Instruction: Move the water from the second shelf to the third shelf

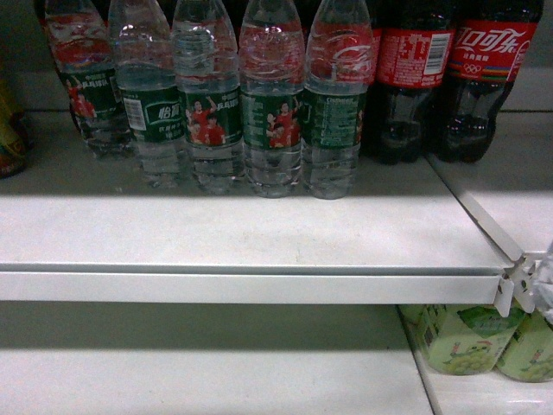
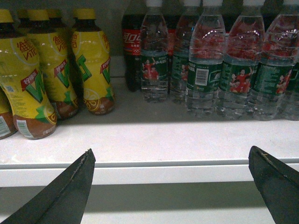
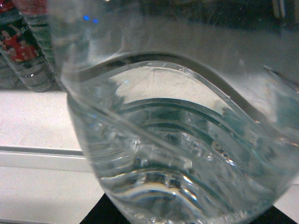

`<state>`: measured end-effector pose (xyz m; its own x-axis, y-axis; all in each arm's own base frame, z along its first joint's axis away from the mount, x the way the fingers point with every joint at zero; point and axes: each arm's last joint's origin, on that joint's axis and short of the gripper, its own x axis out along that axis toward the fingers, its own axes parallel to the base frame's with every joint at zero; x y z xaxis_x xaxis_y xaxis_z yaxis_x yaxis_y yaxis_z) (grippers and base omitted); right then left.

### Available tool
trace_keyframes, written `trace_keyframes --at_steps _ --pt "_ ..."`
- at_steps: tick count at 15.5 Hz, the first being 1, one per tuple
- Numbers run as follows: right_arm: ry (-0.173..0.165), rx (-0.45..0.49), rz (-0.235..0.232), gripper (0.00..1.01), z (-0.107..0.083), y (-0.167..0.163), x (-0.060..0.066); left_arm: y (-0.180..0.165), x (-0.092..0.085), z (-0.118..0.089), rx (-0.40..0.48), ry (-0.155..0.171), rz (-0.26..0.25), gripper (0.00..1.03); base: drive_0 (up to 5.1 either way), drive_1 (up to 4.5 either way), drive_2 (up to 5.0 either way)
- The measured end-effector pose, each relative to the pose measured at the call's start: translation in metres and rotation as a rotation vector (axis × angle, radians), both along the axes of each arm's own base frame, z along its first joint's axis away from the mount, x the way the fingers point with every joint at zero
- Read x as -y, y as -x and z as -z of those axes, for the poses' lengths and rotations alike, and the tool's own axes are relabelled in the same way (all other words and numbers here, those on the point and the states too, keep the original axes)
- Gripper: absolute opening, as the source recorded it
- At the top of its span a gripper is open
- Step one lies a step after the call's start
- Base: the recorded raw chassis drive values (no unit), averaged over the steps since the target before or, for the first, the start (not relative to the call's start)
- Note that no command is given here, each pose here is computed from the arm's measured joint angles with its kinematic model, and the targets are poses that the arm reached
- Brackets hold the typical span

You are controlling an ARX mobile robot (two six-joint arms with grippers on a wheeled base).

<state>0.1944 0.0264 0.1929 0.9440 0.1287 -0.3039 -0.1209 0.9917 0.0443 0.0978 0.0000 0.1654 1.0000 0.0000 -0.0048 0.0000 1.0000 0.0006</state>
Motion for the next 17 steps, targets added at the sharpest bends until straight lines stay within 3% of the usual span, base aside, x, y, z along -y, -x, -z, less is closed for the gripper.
trace_keyframes --at_steps 2,6,17 --pt "-0.019 0.025 0.025 0.37 -0.010 0.012 0.015 0.000 0.000 0.000 0.000 0.000 0.000 0.98 0.0 0.00 0.0" --pt "-0.031 0.063 0.033 0.37 -0.025 0.040 0.028 0.000 0.000 0.000 0.000 0.000 0.000 0.98 0.0 0.00 0.0" --pt "-0.029 0.072 0.028 0.37 -0.027 0.048 0.031 0.000 0.000 0.000 0.000 0.000 0.000 0.98 0.0 0.00 0.0"
